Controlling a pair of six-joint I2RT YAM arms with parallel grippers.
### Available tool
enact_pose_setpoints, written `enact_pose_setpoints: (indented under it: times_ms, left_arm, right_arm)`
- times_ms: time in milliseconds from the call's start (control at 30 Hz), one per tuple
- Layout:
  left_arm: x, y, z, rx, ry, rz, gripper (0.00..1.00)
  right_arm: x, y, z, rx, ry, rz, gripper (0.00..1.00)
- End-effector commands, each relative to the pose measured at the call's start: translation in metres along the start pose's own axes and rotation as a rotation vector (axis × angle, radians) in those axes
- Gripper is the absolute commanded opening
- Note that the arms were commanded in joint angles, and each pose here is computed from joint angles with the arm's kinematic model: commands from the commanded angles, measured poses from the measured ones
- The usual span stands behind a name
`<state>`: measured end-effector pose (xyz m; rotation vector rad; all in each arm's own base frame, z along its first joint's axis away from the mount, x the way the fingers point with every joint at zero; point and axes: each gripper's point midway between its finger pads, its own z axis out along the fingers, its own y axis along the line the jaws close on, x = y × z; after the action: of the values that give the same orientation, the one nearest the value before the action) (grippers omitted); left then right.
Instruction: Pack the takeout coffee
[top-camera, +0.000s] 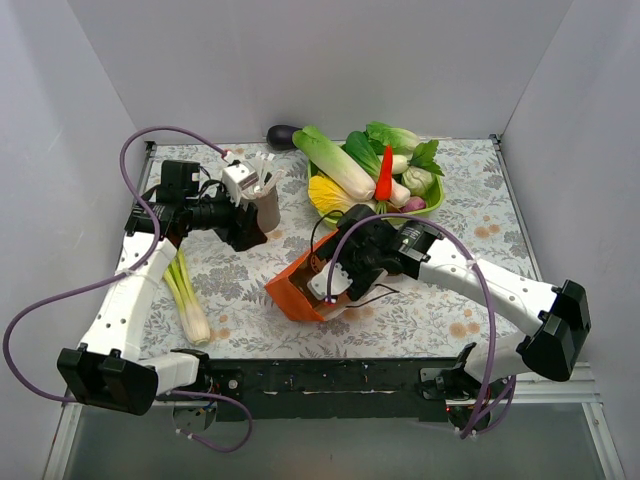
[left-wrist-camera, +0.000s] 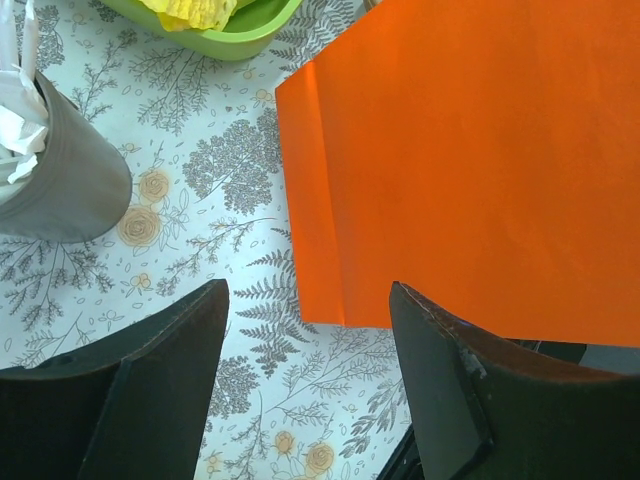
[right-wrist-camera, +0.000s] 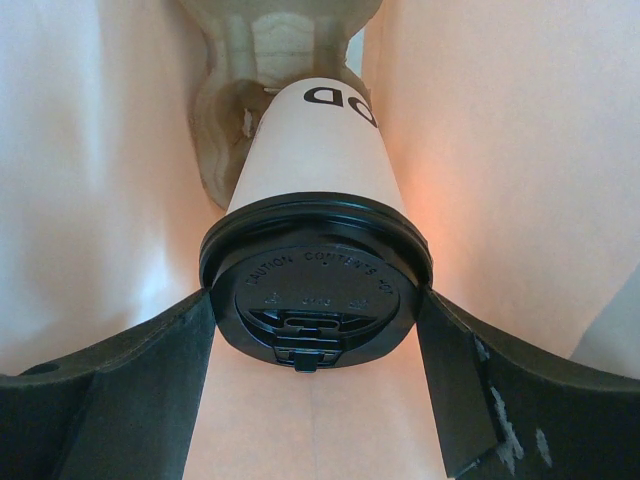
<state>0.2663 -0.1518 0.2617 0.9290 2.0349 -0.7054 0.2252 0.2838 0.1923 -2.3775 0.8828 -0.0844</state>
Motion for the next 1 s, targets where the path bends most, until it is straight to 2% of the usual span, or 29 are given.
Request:
enact_pose_setpoints:
  times_ms: [0, 967]
  left_arm:
    - [-0.003, -0.006, 0.002, 0.042, -0.022, 0.003, 0.65]
    - [-0.008, 0.012, 0.017, 0.07, 0.056, -0.009, 0.64]
  right_arm:
    - [0.005, -0.016, 0.0, 0.059, 0.036, -0.046, 0.01]
    - [0.035, -0.015, 0.041, -0.051, 0.11, -0.068, 0.01]
